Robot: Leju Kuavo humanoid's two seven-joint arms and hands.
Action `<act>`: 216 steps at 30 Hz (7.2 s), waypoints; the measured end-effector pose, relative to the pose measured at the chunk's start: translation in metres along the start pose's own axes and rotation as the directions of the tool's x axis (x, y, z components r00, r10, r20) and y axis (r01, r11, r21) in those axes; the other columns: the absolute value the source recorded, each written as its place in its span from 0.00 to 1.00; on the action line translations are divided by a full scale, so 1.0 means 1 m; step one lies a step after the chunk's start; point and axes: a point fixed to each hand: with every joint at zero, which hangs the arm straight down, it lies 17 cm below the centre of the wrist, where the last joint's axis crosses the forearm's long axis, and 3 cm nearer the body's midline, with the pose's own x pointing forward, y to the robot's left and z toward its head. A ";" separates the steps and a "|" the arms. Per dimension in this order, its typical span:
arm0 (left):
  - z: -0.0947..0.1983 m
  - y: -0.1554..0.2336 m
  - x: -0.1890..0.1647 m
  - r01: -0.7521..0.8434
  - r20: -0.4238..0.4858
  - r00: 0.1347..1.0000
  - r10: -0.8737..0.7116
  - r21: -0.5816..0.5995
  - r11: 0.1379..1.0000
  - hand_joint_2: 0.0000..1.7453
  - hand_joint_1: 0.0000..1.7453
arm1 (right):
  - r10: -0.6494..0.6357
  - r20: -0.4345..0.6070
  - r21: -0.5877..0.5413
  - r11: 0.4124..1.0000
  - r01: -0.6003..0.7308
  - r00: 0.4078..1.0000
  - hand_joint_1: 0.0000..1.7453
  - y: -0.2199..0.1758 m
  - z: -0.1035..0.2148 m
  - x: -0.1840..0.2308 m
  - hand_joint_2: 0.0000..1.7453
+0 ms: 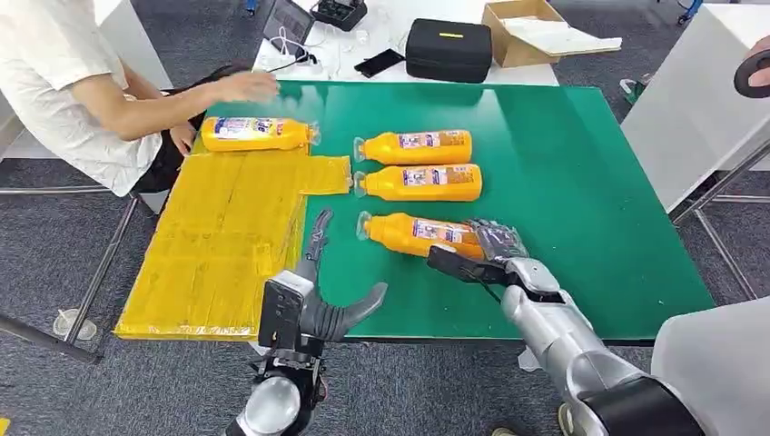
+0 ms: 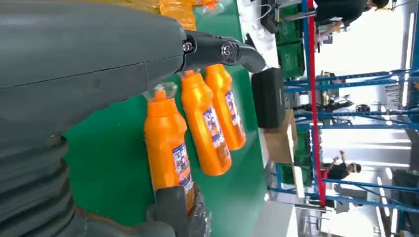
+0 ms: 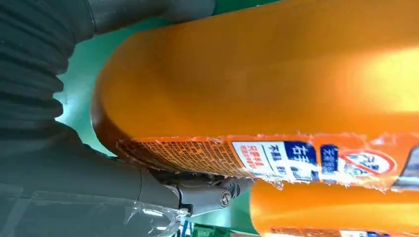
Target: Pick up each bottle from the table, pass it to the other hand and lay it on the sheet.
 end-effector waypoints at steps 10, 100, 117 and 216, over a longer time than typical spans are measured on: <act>-0.002 -0.003 0.005 -0.010 0.018 1.000 0.010 -0.006 1.000 1.00 0.00 | -0.056 0.028 -0.013 0.998 0.056 0.998 1.00 -0.002 0.001 -0.005 1.00; 0.002 0.033 0.033 -0.565 0.058 0.823 0.565 -0.011 0.825 1.00 1.00 | -0.635 0.753 0.370 0.624 0.688 0.172 0.94 -0.020 0.172 0.301 1.00; 0.003 0.034 0.032 -0.589 0.045 0.806 0.590 -0.025 0.807 1.00 1.00 | -0.634 0.754 0.369 0.626 0.687 0.172 0.00 -0.018 0.173 0.301 1.00; 0.007 0.196 -0.208 0.679 -0.233 0.379 -0.895 -0.587 0.440 1.00 0.03 | -0.561 0.720 -0.551 -0.104 0.828 0.409 0.00 -0.152 0.191 0.055 1.00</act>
